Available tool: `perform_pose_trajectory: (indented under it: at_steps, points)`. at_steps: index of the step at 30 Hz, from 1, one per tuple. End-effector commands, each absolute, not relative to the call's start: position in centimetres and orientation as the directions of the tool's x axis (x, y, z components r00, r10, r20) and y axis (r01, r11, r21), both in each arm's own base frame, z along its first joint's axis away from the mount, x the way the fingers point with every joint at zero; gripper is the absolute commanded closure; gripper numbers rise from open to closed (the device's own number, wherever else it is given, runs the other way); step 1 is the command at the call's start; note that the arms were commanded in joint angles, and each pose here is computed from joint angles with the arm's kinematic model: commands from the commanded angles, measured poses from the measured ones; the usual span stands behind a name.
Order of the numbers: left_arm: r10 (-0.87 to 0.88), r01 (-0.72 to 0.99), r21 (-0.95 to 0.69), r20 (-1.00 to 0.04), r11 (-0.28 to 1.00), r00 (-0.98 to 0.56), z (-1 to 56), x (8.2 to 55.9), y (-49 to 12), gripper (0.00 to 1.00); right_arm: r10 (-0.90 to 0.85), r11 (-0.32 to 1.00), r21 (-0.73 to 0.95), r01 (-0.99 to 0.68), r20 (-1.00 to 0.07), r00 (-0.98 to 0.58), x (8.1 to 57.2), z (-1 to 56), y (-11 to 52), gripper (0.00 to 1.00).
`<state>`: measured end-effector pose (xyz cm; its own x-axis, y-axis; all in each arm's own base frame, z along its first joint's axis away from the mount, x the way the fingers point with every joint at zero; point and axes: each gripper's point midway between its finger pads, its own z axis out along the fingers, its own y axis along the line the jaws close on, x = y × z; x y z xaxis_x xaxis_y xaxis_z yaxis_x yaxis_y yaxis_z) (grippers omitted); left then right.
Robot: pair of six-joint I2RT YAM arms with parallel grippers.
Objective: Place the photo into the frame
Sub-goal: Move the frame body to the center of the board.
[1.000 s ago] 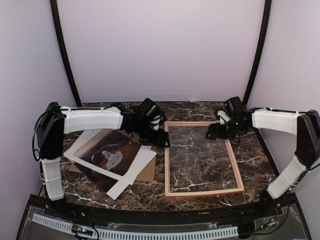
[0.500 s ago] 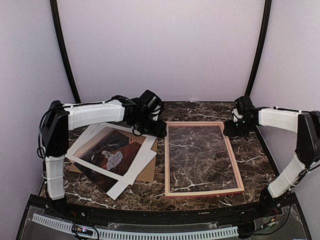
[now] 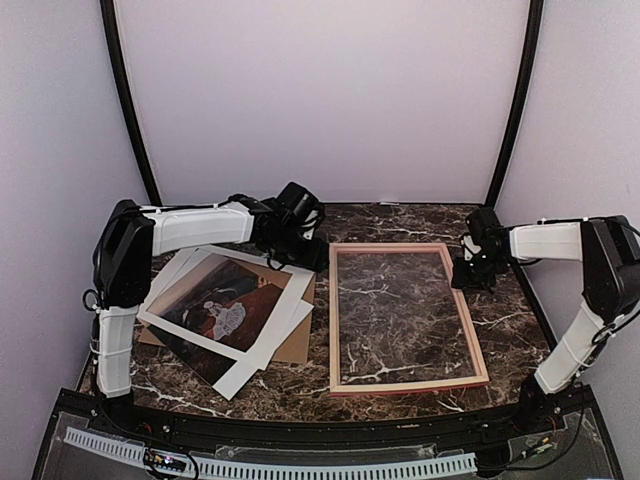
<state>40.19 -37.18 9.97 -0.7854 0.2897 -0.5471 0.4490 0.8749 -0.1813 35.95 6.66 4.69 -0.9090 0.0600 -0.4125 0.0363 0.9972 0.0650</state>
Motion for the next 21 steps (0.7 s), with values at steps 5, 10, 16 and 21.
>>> perform_pose_trajectory:
  at_steps: [5,10,16,21]
  points:
    - [0.274,0.46,-0.178,-0.602,0.87,-0.75,11.1,42.1,-37.8,0.35,0.075,0.994,0.097,0.041,-0.387,-0.919,35.3,2.9,6.9,0.69]
    - [0.275,0.462,-0.173,-0.607,0.87,-0.745,11.0,42.4,-37.9,0.35,0.077,0.994,0.098,0.043,-0.372,-0.925,34.8,2.3,6.8,0.74]
    - [0.276,0.462,-0.169,-0.611,0.87,-0.742,10.5,42.9,-38.1,0.35,0.086,0.993,0.102,0.052,-0.363,-0.928,33.8,1.9,6.7,0.78]
    - [0.28,0.459,-0.157,-0.608,0.875,-0.743,9.7,43.7,-38.5,0.35,0.095,0.993,0.104,0.061,-0.358,-0.929,32.7,1.7,6.5,0.81]
